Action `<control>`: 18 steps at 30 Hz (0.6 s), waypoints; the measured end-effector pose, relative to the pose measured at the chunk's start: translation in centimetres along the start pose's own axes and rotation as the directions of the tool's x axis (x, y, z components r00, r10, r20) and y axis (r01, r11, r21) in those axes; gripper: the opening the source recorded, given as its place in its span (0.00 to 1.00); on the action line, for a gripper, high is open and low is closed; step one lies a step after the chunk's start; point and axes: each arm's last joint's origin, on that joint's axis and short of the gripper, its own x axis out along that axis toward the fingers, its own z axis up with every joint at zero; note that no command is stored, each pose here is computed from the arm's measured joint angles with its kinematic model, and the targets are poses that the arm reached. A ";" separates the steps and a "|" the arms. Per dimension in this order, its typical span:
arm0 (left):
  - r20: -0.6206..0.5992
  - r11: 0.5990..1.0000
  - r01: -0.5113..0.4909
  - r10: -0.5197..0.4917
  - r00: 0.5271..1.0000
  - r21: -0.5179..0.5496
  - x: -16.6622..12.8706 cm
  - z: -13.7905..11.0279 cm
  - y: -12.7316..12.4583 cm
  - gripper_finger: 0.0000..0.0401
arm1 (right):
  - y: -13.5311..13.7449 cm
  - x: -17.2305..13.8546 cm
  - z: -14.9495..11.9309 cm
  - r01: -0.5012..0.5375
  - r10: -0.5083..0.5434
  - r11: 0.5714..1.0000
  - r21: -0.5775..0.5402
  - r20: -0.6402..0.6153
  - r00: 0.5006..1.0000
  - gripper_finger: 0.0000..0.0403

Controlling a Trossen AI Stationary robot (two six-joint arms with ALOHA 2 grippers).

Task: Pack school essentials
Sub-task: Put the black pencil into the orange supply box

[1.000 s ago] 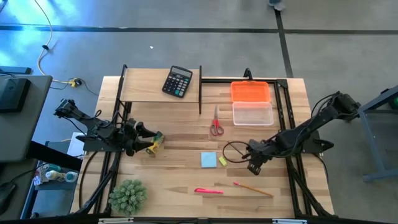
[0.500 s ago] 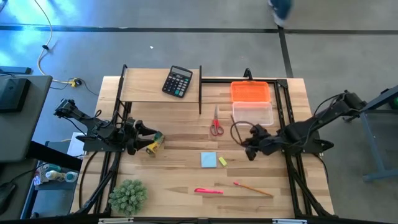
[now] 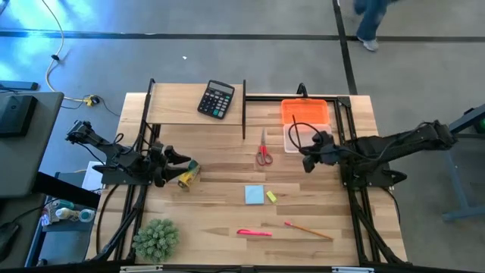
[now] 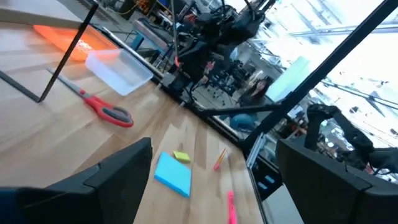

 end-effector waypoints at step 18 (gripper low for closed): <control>0.176 0.989 -0.132 0.143 0.974 -0.074 -0.1 0.9 0.1 0.82 | -6.0 1.2 1.2 0.121 -0.183 0.969 -0.214 -0.299 0.937 0.03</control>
